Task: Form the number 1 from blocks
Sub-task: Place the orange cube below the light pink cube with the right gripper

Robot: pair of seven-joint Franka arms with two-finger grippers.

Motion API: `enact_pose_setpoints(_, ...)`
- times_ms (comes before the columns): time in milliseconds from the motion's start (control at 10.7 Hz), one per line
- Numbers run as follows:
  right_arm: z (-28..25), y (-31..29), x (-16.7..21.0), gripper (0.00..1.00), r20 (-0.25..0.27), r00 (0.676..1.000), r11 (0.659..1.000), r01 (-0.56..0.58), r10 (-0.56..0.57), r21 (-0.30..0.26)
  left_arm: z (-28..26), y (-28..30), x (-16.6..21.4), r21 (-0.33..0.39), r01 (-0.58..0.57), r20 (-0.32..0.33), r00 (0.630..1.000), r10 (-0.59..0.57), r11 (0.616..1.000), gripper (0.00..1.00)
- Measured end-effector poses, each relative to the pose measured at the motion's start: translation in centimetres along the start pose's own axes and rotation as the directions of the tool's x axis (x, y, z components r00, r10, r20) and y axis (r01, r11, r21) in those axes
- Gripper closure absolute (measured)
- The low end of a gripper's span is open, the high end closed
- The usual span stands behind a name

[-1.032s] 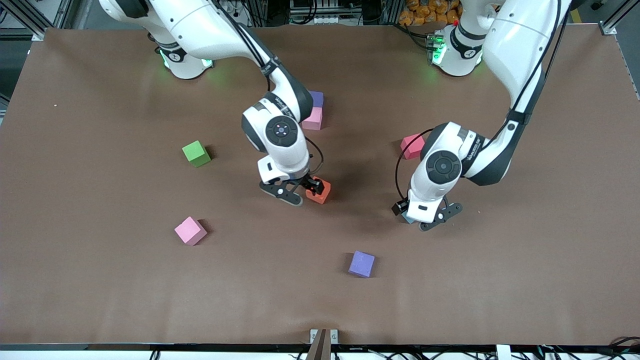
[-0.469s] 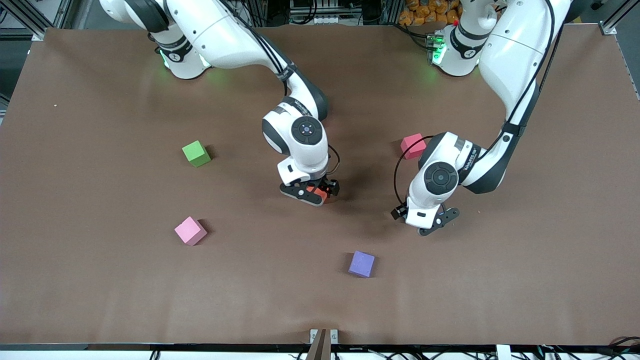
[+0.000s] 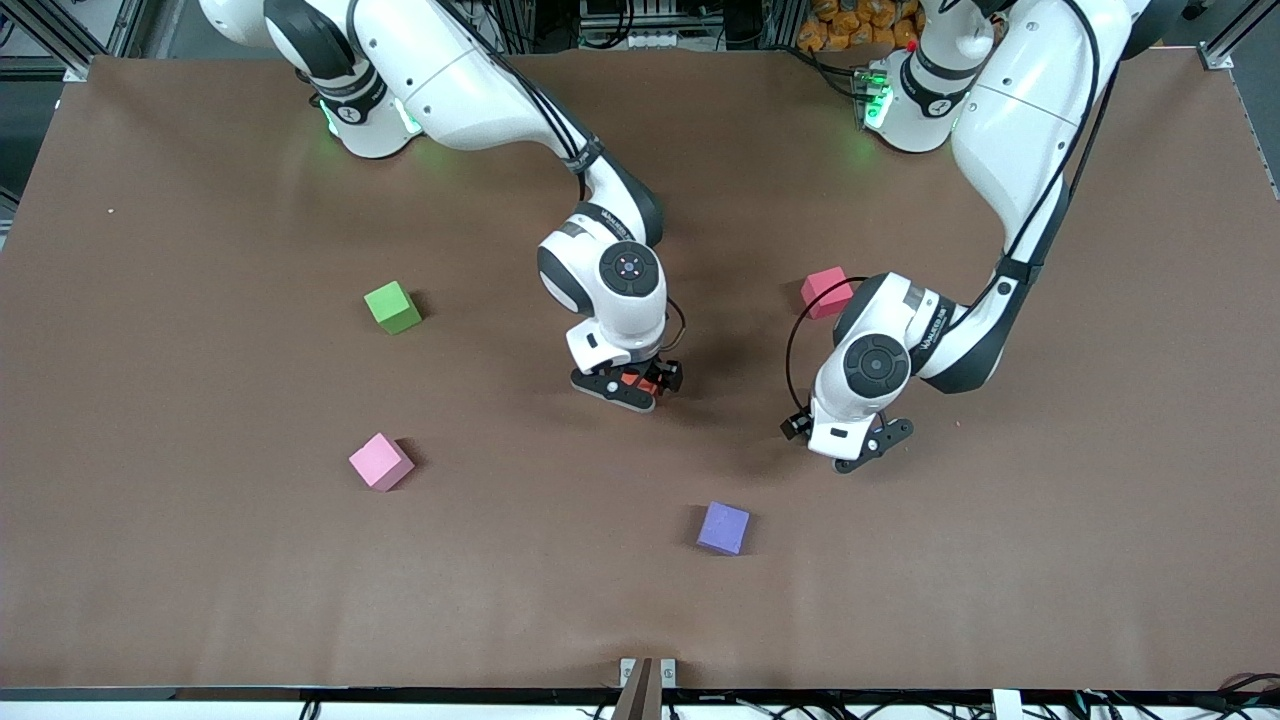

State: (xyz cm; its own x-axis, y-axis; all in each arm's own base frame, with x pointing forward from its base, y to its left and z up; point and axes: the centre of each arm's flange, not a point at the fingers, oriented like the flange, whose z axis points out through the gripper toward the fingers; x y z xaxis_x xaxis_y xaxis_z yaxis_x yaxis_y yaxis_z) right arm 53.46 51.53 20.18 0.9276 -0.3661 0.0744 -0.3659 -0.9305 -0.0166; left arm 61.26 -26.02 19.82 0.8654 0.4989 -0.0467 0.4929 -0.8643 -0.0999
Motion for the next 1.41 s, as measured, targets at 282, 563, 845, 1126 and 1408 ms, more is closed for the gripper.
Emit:
enact_pose_setpoints(282, 0.4, -0.1, 0.1, 0.37, -0.002, 1.0, 1.0, -0.001, 0.001, 0.0, -0.2, -0.2, 0.5, -0.004, -0.002, -0.004, 1.0, 0.002, 1.0, 0.37)
enact_pose_setpoints(563, -0.5, 0.2, 1.2, 0.38, -0.001, 1.0, 1.0, 0.022, -0.022, -0.022, -0.2, -0.3, 0.7, -0.004, -0.001, -0.004, 1.0, 0.001, 1.0, 0.37)
enact_pose_setpoints(845, -3.0, 1.0, 1.8, 0.38, 0.024, 0.995, 0.993, 0.098, -0.097, -0.068, -0.3, -0.5, 1.0, -0.005, 0.001, -0.005, 1.0, -0.001, 1.0, 0.38)
enact_pose_setpoints(1126, -4.8, 2.7, -0.3, 0.4, 0.047, 0.988, 0.986, 0.149, -0.146, -0.068, -0.9, -0.5, 1.3, -0.012, 0.002, -0.013, 1.0, -0.002, 1.0, 0.38)
enact_pose_setpoints(1408, -3.2, 5.6, -5.1, 0.4, 0.043, 0.98, 0.98, 0.198, -0.196, -0.021, -3.8, -0.4, 1.2, -0.019, -0.008, -0.032, 0.999, 0.007, 1.0, 0.38)
